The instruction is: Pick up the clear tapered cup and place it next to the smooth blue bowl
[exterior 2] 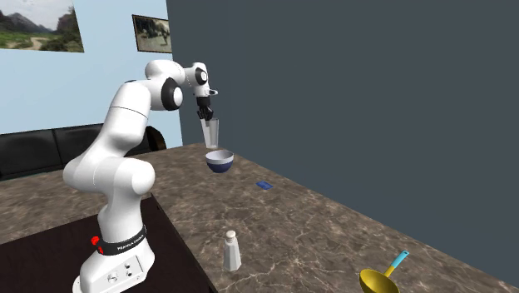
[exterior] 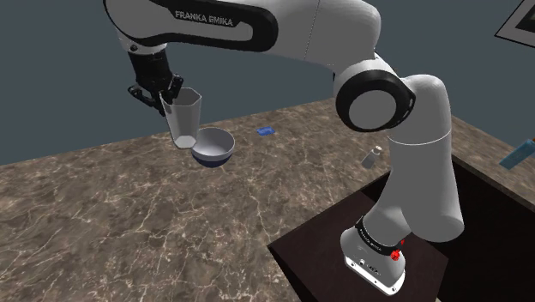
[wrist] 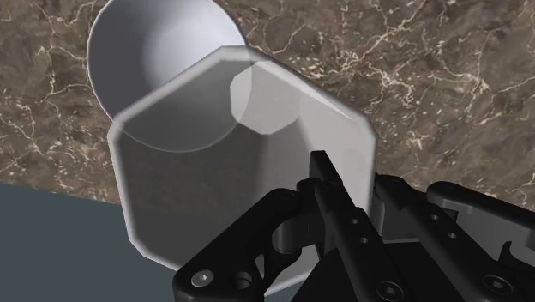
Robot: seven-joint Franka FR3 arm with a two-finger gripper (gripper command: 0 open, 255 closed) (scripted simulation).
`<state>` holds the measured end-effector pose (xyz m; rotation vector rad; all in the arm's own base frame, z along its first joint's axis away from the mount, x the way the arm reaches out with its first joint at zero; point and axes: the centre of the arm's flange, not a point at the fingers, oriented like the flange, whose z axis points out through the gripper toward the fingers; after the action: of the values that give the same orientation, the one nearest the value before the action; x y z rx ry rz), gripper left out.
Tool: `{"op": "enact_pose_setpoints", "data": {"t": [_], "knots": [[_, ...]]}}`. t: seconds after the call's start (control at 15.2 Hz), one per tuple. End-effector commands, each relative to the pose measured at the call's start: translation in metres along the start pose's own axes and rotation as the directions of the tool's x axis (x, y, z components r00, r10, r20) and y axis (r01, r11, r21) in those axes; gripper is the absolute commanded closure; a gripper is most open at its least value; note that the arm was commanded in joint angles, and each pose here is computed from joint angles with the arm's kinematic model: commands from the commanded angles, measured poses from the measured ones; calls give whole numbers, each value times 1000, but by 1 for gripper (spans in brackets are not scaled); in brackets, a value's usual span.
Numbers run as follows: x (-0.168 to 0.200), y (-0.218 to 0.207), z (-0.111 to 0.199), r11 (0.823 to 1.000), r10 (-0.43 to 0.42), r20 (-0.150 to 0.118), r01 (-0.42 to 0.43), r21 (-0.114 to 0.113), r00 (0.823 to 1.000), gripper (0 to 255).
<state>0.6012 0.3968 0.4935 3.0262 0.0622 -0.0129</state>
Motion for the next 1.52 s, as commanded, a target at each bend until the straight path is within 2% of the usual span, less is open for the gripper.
{"op": "enact_pose_setpoints", "data": {"t": [0.0,1.12,1.45], "knots": [[-1,-1,11,1000,0,-1,0,0,1000,255],[0,-12,101,1000,0,-1,0,0,1000,255],[0,-12,101,1000,0,-1,0,0,1000,255]]}}
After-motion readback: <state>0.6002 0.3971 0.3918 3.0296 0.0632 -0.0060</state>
